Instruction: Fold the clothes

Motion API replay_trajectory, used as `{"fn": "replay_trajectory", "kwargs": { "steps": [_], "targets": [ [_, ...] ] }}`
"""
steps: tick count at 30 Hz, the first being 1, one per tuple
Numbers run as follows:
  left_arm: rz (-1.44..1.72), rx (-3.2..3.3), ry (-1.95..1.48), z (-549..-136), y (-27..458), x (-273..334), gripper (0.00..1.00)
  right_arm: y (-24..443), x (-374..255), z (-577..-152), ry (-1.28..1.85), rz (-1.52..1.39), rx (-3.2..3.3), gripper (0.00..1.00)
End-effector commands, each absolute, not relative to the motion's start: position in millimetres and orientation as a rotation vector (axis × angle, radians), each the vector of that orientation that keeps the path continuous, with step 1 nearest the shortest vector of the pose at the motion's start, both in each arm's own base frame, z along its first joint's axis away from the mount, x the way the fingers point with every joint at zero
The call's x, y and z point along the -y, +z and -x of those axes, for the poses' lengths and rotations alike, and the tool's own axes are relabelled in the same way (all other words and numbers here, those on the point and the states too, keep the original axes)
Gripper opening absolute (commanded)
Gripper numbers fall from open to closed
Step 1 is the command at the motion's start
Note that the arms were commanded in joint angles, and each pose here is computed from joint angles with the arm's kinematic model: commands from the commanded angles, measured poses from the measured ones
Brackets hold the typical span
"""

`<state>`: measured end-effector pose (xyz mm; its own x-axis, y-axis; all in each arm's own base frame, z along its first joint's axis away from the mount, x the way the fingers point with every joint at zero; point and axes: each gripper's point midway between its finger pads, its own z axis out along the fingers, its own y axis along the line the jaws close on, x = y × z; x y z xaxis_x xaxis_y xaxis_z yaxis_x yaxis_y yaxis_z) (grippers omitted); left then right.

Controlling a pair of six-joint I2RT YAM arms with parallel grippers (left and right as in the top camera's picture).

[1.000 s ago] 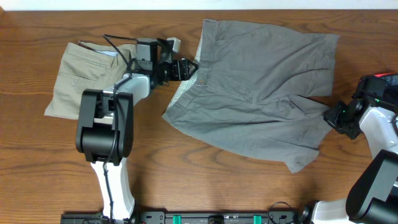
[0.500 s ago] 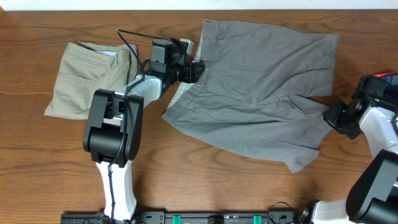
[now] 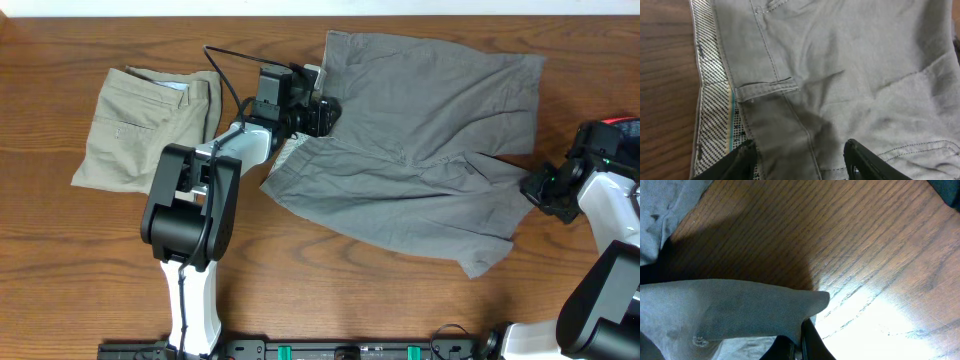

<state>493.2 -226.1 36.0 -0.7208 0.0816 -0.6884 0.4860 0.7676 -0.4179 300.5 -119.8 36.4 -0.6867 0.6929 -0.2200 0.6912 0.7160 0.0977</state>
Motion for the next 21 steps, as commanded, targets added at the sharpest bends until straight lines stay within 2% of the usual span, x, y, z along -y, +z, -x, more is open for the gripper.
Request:
{"fn": "replay_trajectory", "kwargs": {
  "steps": [1, 4, 13, 21],
  "targets": [
    [-0.446, -2.273, -0.776, -498.4, 36.6, 227.1, 0.56, 35.9, 118.3, -300.4, 0.01, -1.085, -2.693, 0.03],
    [-0.446, -2.277, -0.778, -497.7, 36.0, 227.0, 0.49, 36.0, 118.4, -300.6, 0.01, -1.085, -2.692, 0.04],
    [-0.409, -2.315, -0.697, -500.3, 27.8, 217.7, 0.52, 35.3, 117.3, -298.5, 0.013, -1.089, -2.701, 0.04],
    [-0.424, -2.334, -0.709, -494.2, 23.6, 224.0, 0.49, 35.5, 117.4, -299.0, 0.013, -1.087, -2.699, 0.04]
  ]
}}
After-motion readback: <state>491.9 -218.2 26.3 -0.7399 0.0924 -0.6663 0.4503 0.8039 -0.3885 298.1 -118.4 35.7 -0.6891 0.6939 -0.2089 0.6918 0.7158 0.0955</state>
